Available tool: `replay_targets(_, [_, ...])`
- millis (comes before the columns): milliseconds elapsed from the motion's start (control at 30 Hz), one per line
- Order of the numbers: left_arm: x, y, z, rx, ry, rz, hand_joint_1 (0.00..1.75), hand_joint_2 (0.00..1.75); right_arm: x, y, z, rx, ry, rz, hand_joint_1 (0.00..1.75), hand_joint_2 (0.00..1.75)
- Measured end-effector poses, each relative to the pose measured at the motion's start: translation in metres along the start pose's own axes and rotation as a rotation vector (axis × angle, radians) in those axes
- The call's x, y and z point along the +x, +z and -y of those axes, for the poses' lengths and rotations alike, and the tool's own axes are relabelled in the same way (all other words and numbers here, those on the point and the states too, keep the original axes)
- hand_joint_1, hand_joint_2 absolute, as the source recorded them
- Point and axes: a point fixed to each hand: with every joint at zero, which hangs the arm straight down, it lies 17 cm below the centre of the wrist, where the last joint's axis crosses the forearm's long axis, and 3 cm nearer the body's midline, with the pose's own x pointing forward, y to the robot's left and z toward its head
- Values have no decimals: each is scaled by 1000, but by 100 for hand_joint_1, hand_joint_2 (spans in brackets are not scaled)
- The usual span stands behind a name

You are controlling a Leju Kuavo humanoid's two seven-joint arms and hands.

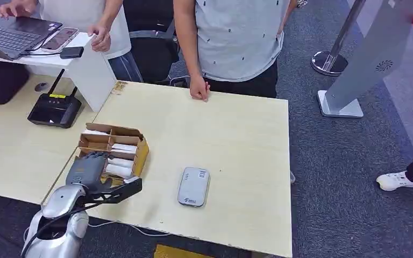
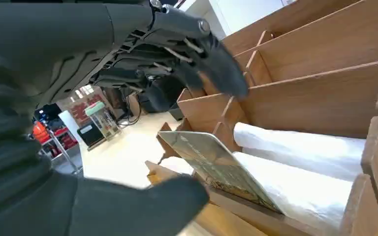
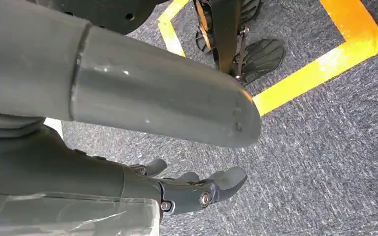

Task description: Pass the card to the sensor for recognition and then transmit it.

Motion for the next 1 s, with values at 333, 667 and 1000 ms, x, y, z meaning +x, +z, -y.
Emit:
replay_targets(333, [6, 0, 0, 1, 0, 13, 175, 175, 0, 0, 0, 0, 0, 0, 0, 0])
replay_targets(667, [6, 0, -1, 5, 4, 14, 175, 175, 0, 0, 0, 0, 0, 0, 0, 0])
replay_targets(1000, [14, -8, -23, 71, 71, 42, 175, 175, 0, 0, 0, 0, 3, -2, 0, 0])
